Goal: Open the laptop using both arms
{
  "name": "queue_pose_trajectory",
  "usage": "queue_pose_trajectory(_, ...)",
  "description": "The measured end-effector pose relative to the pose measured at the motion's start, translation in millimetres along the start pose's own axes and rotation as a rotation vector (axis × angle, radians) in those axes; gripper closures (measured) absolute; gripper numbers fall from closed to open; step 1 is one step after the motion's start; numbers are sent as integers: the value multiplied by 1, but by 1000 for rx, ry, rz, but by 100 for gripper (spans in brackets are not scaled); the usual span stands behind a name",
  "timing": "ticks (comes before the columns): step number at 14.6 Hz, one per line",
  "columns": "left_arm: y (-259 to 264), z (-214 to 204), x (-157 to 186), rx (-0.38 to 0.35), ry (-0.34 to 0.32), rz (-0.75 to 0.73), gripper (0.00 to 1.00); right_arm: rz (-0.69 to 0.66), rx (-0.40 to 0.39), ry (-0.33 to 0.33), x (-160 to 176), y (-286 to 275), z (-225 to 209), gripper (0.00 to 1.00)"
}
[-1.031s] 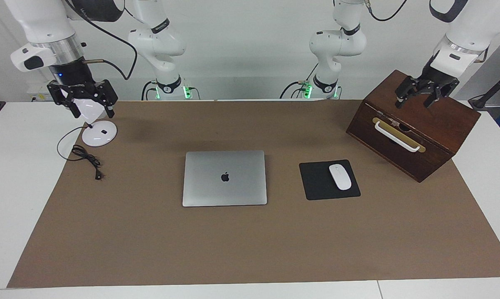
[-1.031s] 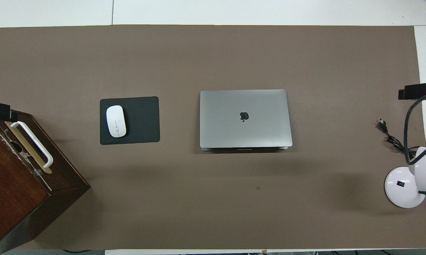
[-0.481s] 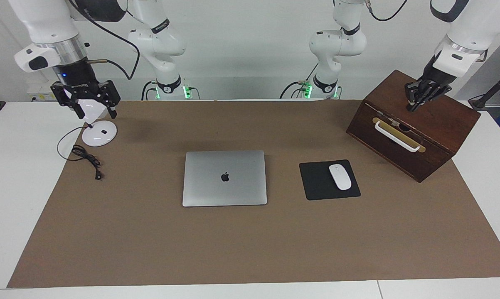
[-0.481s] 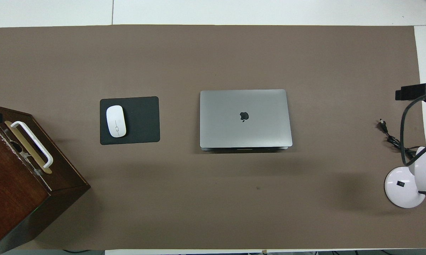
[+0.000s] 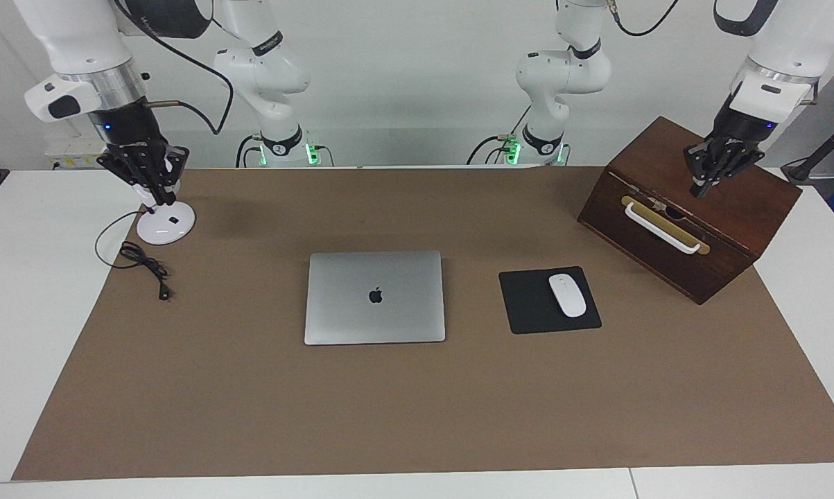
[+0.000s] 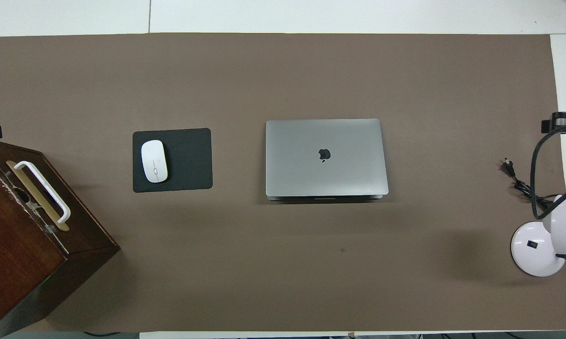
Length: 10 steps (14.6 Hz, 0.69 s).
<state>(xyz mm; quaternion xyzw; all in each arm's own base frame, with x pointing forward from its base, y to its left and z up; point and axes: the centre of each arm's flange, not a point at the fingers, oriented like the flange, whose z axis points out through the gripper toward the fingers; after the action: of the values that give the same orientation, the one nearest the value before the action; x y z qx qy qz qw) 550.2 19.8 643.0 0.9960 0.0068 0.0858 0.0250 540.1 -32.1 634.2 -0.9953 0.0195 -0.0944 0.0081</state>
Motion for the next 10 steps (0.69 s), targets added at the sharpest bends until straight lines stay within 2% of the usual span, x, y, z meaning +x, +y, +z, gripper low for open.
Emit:
queue_pose_trajectory(3, 9, 27, 1, -6, 69, 15, 99, 0, 0, 11, 1, 0, 1, 99)
queue_pose_trajectory(4, 16, 40, -3, -11, 106, 27, 99, -1, -1, 21, 3, 0, 1, 93)
queue_pose_trajectory(6, 25, 70, -22, -24, 203, 41, 99, -2, -1, 26, 5, 2, 5, 74)
queue_pose_trajectory(7, 28, 85, -37, -31, 248, 46, 99, -4, -1, 32, 8, 3, 7, 62)
queue_pose_trajectory(10, 38, 116, -83, -54, 347, 67, 99, -5, -1, 44, 14, 4, 15, 32)
